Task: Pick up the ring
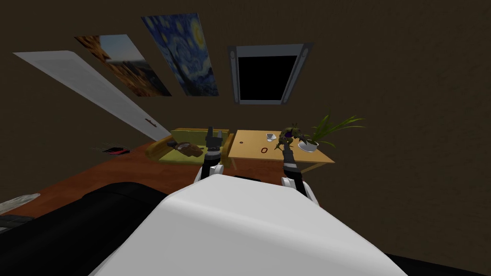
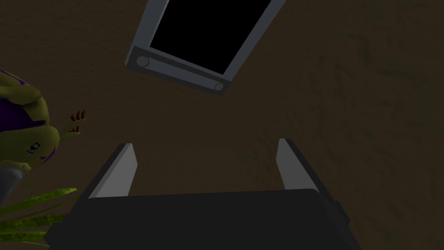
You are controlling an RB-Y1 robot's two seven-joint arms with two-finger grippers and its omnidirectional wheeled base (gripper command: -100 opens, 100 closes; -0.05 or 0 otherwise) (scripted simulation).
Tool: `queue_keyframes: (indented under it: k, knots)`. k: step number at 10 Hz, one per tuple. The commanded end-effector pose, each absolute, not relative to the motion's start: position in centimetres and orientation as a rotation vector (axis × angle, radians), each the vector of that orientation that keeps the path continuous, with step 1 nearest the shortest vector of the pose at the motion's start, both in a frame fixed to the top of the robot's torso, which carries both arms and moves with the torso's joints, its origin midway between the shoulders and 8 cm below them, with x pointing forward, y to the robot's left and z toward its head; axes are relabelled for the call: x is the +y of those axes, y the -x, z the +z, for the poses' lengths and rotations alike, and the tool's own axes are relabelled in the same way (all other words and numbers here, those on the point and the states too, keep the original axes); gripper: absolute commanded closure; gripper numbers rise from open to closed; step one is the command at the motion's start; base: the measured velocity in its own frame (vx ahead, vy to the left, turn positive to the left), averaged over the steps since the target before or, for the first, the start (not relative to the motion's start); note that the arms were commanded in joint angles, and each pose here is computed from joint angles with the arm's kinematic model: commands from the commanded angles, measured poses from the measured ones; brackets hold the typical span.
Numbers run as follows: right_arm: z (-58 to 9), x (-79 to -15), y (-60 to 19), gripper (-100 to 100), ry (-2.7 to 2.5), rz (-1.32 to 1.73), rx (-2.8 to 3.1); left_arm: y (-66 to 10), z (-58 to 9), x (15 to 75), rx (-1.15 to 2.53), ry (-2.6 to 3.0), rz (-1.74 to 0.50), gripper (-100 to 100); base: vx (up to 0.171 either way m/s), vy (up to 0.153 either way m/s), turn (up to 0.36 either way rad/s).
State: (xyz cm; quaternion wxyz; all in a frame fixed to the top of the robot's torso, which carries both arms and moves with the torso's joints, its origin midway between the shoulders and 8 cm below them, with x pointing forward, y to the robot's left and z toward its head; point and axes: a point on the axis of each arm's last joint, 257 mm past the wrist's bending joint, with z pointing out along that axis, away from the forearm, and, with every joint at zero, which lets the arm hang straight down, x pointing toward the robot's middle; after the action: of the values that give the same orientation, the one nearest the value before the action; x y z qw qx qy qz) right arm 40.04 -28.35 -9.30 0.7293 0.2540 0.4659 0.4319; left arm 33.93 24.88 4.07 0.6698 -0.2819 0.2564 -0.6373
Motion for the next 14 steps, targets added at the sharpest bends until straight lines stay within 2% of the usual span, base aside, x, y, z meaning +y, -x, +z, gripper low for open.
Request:
queue_keyframes:
  k: [1, 14]
  knots:
    - [-11.0, -28.6, -40.7, -100, -0.530, 0.886, 1.083, -33.9, 4.1, 24.9, 0.578, 0.635, -1.437, 0, 0.016, 0.070, 0.019]
    - [-17.7, -29.9, -42.9, -100, -0.307, 0.525, 1.296, -33.9, 4.1, 24.9, 0.578, 0.635, -1.437, 0, 0.010, 0.050, 0.011]
